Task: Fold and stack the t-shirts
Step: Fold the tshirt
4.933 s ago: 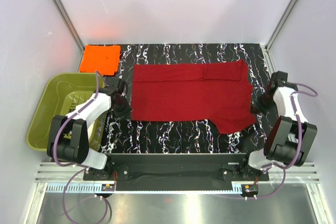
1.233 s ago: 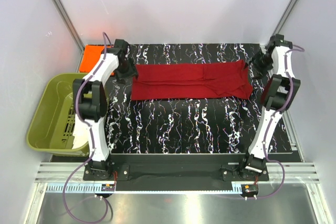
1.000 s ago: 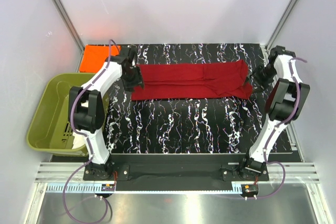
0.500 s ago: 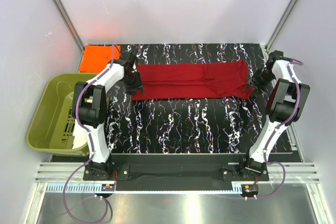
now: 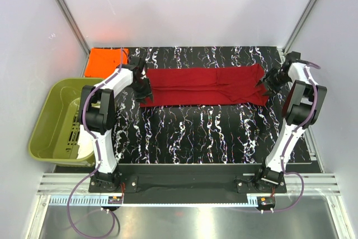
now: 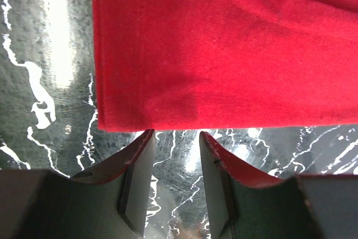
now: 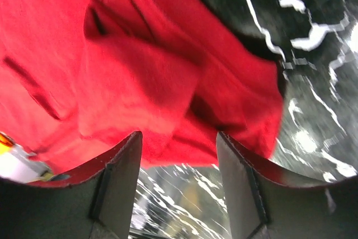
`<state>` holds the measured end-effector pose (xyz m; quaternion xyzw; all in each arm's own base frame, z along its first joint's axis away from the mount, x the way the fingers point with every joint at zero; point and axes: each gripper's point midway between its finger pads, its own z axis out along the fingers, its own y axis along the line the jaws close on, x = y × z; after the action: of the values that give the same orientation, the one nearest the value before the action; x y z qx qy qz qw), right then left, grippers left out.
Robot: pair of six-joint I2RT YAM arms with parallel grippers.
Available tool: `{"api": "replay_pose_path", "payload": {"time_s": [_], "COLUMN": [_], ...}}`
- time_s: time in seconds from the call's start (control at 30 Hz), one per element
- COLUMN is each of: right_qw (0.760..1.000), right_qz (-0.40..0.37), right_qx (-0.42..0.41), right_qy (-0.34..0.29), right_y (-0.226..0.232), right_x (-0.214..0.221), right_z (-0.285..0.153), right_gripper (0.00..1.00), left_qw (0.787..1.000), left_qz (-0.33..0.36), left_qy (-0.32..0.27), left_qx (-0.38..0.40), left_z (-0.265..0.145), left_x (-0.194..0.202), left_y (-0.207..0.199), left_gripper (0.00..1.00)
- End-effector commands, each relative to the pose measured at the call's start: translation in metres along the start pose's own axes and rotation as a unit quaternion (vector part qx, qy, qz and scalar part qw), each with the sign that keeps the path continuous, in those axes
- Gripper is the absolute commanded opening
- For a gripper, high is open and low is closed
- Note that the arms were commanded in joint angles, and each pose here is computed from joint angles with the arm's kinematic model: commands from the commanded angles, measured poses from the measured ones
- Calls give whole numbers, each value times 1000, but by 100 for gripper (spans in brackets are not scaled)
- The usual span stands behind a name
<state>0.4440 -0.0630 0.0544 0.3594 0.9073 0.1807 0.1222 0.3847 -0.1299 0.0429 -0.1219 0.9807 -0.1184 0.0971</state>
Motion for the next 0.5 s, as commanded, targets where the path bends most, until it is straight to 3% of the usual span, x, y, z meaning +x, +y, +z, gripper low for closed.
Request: {"api": "replay_pose_path", "payload": {"time_s": [0.0,0.47], "right_qw": [998,997], "right_qz": [38,55], "right_qx": [-39,-42], "right_qy": [-18,-19], "right_y": [21,22], "right_x": [-20,-38], "right_z": [7,29], "right_gripper": [62,58], "left_qw": [999,998], "left_qz": [7,11], "left_qy": [-17,-16], "left_qx": [39,56], "left_z": [-10,-15], "left_x": [-9,-11], "left_y": [-16,-25], "left_gripper": [42,42]}}
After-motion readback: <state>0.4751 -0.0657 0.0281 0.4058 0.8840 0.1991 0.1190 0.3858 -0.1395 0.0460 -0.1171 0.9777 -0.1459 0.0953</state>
